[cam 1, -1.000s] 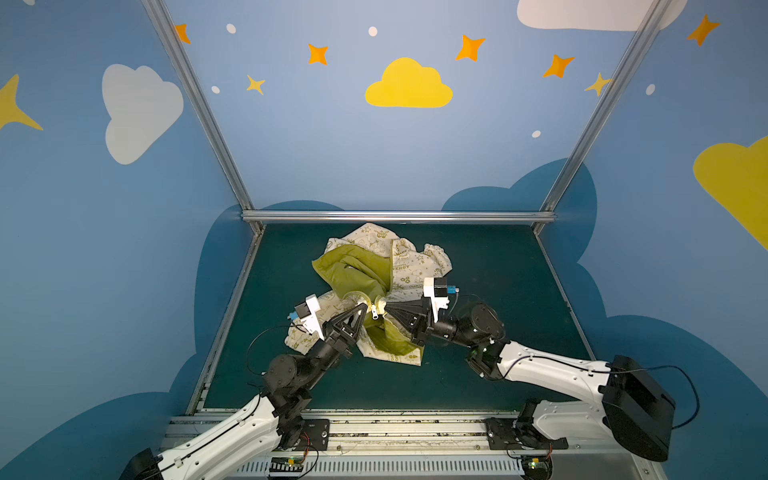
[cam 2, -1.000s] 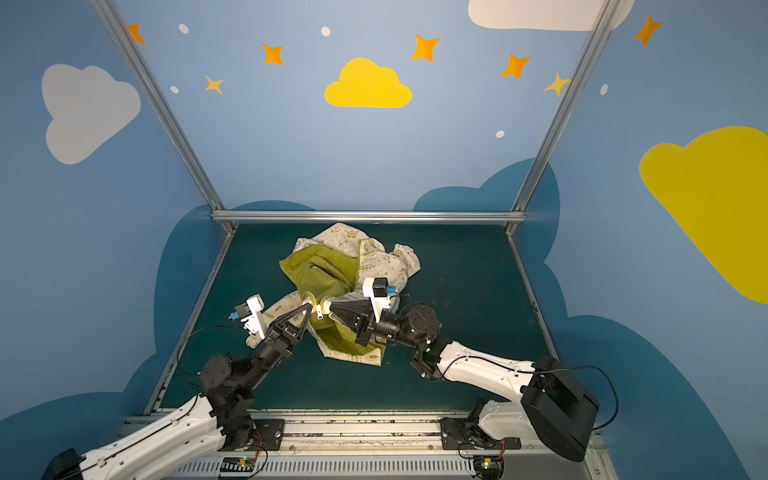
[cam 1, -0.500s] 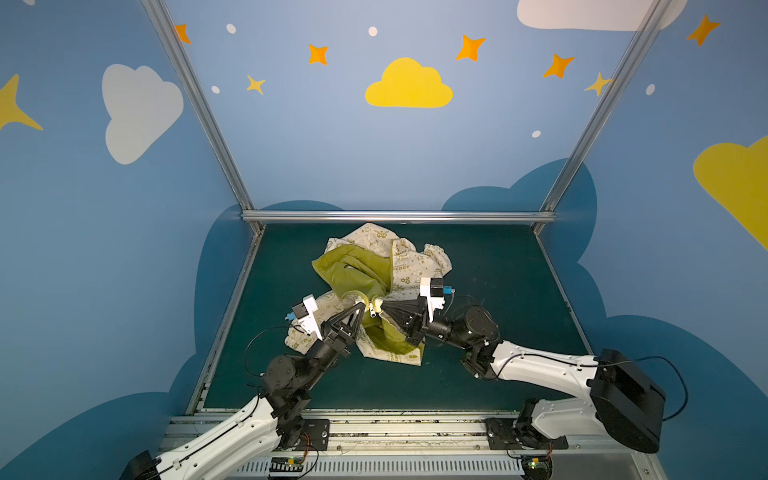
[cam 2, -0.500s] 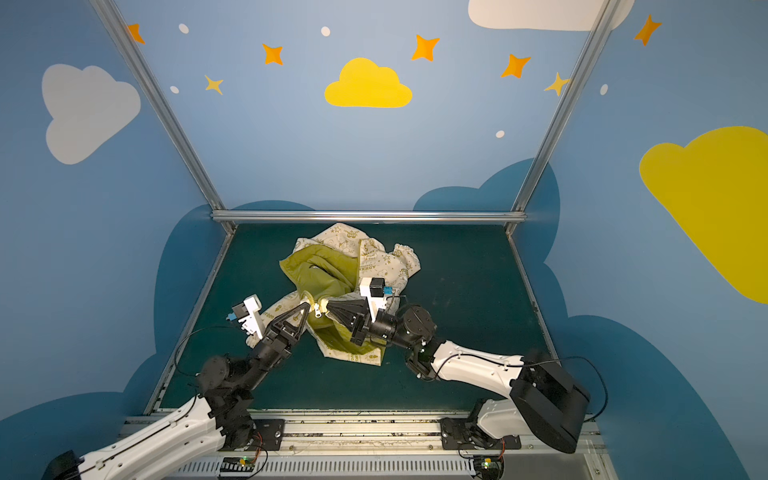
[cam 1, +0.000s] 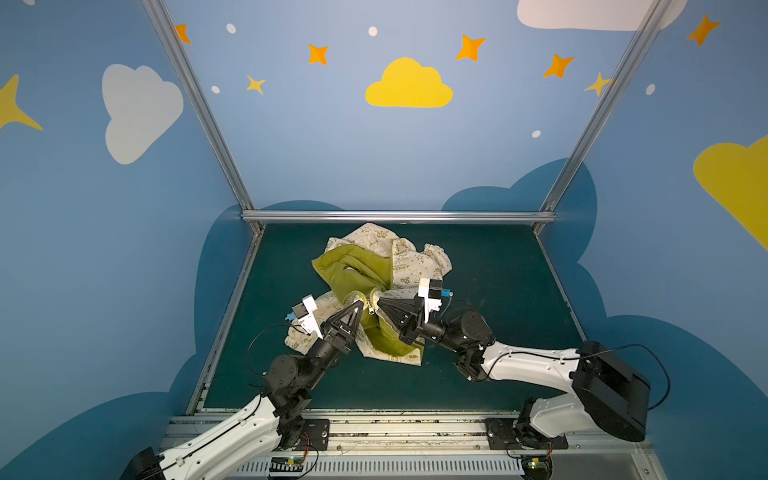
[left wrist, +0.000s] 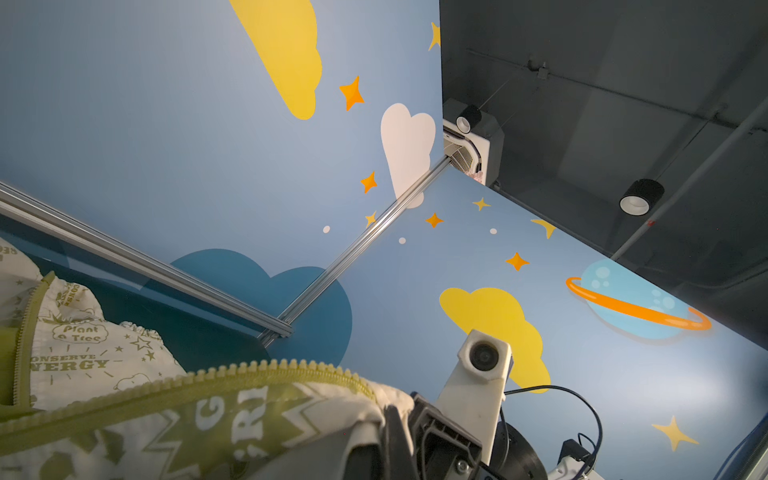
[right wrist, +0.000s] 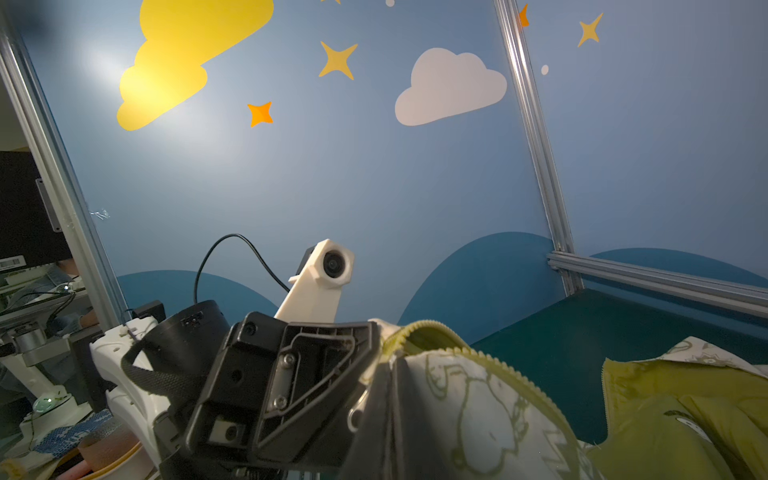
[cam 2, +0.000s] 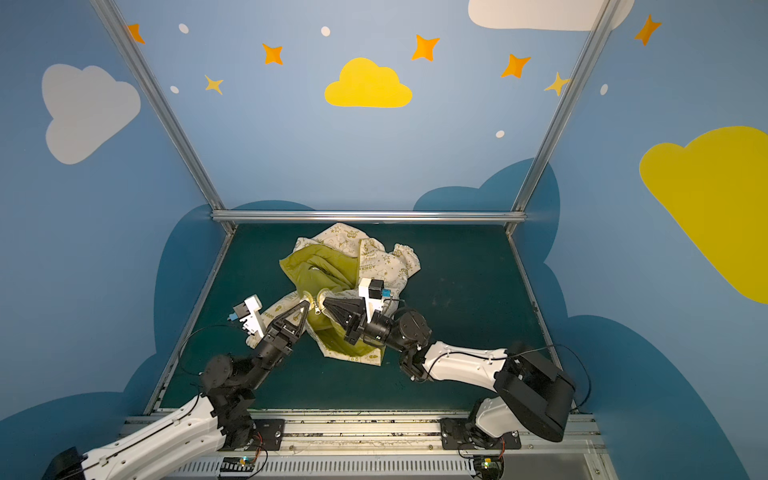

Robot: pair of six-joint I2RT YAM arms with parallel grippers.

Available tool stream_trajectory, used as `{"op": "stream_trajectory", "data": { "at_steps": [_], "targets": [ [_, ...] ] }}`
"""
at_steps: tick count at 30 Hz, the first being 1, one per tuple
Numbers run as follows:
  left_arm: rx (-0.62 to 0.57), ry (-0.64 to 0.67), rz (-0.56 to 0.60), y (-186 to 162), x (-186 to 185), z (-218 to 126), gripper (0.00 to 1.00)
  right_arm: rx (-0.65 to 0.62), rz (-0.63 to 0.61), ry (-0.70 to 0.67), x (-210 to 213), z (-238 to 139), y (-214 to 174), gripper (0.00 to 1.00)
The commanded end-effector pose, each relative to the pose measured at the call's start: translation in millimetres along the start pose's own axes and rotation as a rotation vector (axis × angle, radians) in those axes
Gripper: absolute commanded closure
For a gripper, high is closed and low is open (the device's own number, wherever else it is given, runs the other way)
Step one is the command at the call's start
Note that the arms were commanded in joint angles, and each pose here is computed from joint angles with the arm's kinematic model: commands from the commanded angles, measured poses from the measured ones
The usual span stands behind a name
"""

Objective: Zip up the jacket
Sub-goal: 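Pull the slider with the right gripper away from the left gripper along the zipper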

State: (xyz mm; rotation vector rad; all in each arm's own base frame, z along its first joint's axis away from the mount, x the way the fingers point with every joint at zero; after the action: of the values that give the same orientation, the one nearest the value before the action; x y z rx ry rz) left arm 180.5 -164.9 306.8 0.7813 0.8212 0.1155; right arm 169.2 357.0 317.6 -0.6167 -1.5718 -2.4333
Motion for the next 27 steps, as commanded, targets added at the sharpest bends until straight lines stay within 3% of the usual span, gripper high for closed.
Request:
{"op": "stream_trajectory", "data": {
  "at_steps": [1, 7, 18, 27],
  "targets": [
    [-0.007, -0.028, -0.006, 2, -5, -4, 0.97, -0.086, -0.01, 0.034, 11, 7, 19, 1.0],
    [-0.004, -0.007, -0.005, 0, -1, -6, 0.97, -0.154, -0.006, 0.062, 14, 13, 34, 1.0],
    [-0.025, -0.021, -0.018, 4, -3, -3, 0.97, -0.16, 0.003, 0.098, 15, 27, 41, 1.0],
    [-0.035, -0.028, -0.007, 8, -7, 0, 0.97, -0.012, 0.096, 0.015, -1, 20, 10, 1.0]
  ]
}}
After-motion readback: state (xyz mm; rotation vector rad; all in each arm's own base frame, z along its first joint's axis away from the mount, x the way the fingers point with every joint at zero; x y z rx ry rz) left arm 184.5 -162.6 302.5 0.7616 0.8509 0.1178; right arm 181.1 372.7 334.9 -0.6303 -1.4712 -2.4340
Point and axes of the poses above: each gripper's point midway between its finger pads, its own z axis out along the fingers, its own x axis along the line the jaws close on, y = z × x, the point moved 3 cm from there along -z, back along the fingers, and after that the axes turned 10 degrees about z, right-handed, at the moved point
